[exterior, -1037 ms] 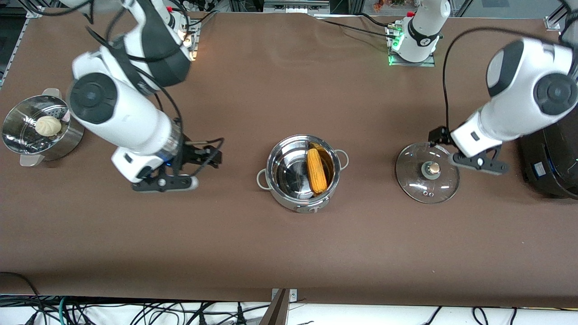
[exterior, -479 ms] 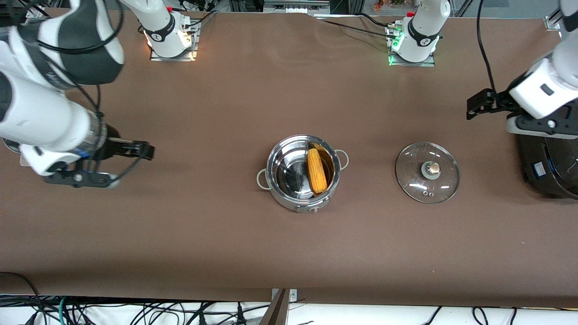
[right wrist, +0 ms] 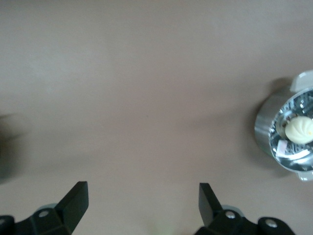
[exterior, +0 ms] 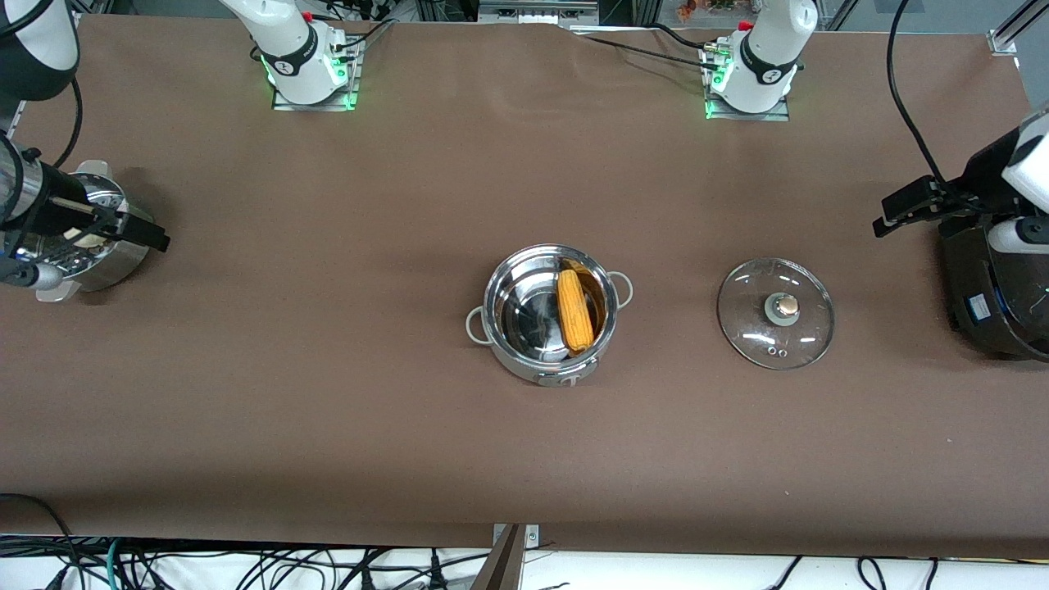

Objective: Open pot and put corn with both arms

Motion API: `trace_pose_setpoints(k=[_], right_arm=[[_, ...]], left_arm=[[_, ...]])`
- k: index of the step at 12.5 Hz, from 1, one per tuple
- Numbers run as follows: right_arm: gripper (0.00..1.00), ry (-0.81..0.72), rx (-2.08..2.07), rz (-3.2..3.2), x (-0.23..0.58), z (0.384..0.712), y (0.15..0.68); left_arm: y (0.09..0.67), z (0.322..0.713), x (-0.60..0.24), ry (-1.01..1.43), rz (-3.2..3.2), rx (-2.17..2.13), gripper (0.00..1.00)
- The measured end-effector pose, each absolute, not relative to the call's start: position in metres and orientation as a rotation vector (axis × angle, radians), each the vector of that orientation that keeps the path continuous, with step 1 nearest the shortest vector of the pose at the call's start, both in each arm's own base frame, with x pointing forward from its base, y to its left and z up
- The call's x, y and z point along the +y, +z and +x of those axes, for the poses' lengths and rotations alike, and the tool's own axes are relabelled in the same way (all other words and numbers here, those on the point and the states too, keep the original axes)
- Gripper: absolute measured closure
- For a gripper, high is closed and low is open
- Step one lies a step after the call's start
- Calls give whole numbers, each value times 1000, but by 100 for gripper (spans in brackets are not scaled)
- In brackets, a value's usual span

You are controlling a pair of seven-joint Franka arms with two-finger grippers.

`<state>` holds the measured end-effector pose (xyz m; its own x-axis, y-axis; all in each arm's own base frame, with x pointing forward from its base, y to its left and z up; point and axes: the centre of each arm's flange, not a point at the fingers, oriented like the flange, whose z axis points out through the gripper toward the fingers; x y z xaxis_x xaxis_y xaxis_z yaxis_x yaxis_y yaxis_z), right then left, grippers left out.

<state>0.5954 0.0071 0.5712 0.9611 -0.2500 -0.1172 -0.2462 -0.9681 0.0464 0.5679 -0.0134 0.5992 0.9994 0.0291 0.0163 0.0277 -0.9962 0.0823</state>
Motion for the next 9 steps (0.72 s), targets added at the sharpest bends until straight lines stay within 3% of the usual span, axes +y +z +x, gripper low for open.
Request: trace_pose_setpoints(k=[5,9], right_arm=[[0,-121,-407,3081,1,555,605],[0,-150,-198,3104,-9,546,590]], left_arm=[[587,537,-27,1,3115,-20,0],[587,536,-32,0,3116,-49,0]])
